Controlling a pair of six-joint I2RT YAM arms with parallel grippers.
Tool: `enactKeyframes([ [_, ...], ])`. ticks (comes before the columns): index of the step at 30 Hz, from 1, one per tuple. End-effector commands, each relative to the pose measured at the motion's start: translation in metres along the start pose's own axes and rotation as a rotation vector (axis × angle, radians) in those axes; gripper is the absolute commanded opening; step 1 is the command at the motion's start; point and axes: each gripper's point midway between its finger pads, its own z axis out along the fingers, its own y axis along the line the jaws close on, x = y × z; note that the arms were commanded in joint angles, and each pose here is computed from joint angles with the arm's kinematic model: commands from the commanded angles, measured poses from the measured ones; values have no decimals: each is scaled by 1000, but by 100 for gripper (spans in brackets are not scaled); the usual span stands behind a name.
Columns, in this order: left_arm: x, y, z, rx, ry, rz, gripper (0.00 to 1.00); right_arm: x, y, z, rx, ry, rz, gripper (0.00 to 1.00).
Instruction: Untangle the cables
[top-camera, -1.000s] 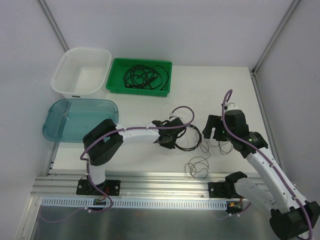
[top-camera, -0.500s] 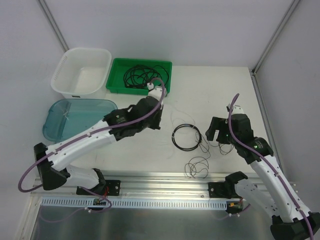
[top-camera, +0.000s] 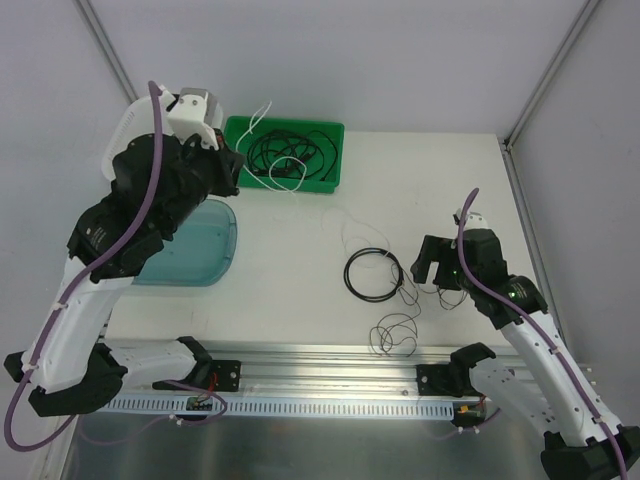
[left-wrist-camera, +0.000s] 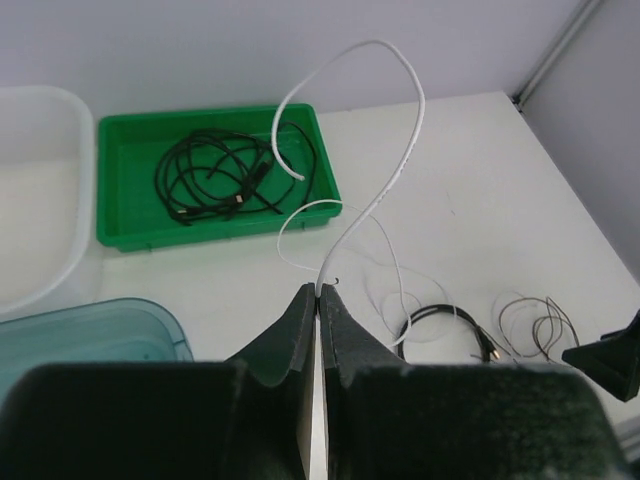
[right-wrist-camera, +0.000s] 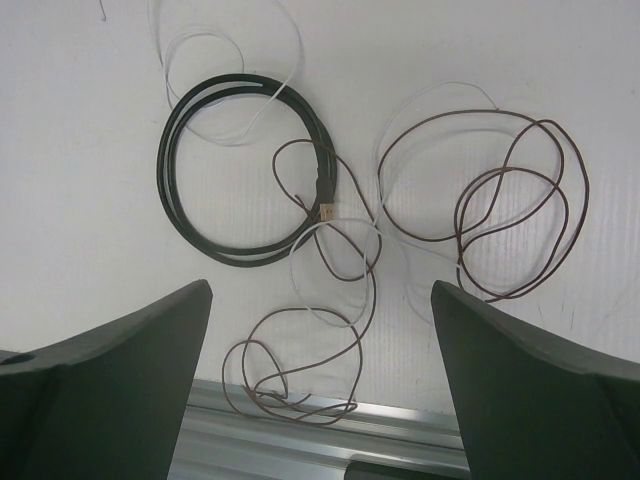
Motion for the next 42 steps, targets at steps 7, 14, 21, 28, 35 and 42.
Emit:
enactKeyframes([
  [7, -18, 102, -34, -432, -30, 130, 0, 8, 1, 4, -4, 31, 16, 97],
  [14, 25, 168, -52, -671, 35, 33, 0, 12, -1, 5, -2, 38, 7, 97],
  [21, 63, 220, -69, -913, 56, -15, 0, 13, 2, 7, -17, 47, 5, 97],
  [28, 151, 273, -36, -955, 169, -126, 0, 11, 9, 5, -52, 48, 12, 97],
  [35, 180, 284, -23, -945, 229, -191, 58, 17, 10, 5, -62, 72, -2, 97],
  [42, 188, 239, -18, -717, 217, -290, 99, 15, 22, 15, -97, 123, -6, 97],
])
